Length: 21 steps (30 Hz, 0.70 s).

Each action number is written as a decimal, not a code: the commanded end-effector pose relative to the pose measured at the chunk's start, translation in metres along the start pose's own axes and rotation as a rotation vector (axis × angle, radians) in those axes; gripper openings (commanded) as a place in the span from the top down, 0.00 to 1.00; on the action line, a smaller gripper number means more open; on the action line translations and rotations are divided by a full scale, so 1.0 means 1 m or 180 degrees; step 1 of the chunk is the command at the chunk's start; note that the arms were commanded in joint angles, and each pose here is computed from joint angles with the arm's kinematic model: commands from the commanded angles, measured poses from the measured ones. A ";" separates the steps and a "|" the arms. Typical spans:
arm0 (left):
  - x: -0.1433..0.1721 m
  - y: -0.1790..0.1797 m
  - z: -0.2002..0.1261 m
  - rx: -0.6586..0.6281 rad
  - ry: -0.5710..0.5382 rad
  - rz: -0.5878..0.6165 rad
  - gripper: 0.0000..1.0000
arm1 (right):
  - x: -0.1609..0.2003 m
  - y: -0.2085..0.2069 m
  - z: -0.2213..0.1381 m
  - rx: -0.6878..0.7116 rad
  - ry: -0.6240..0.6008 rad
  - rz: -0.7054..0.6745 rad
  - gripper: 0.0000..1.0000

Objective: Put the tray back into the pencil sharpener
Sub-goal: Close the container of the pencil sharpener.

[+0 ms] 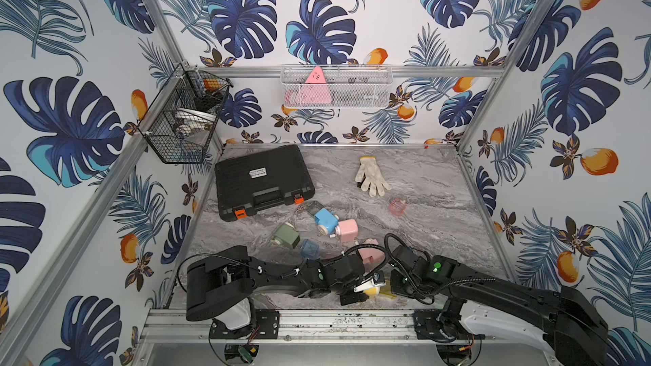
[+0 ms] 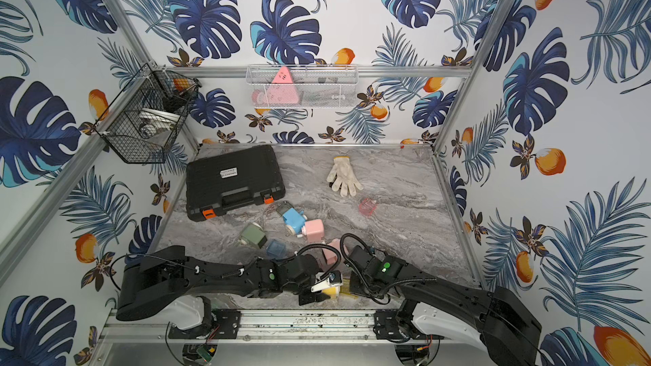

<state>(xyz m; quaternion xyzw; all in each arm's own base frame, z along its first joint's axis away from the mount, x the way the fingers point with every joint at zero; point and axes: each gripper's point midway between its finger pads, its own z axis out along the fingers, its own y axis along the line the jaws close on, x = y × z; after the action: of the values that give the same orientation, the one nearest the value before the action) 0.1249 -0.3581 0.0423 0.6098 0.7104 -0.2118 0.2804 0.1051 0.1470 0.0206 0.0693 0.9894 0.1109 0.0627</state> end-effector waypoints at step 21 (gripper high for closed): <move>0.015 0.003 0.004 -0.0072 0.0121 0.0111 0.57 | -0.002 0.014 0.001 -0.0265 -0.0007 0.0019 0.88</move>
<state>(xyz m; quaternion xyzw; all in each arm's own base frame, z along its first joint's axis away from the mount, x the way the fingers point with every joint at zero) 0.1253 -0.3603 0.0421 0.6140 0.7016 -0.2151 0.2907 0.1084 0.1562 0.0215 0.0730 0.9845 0.1440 0.0686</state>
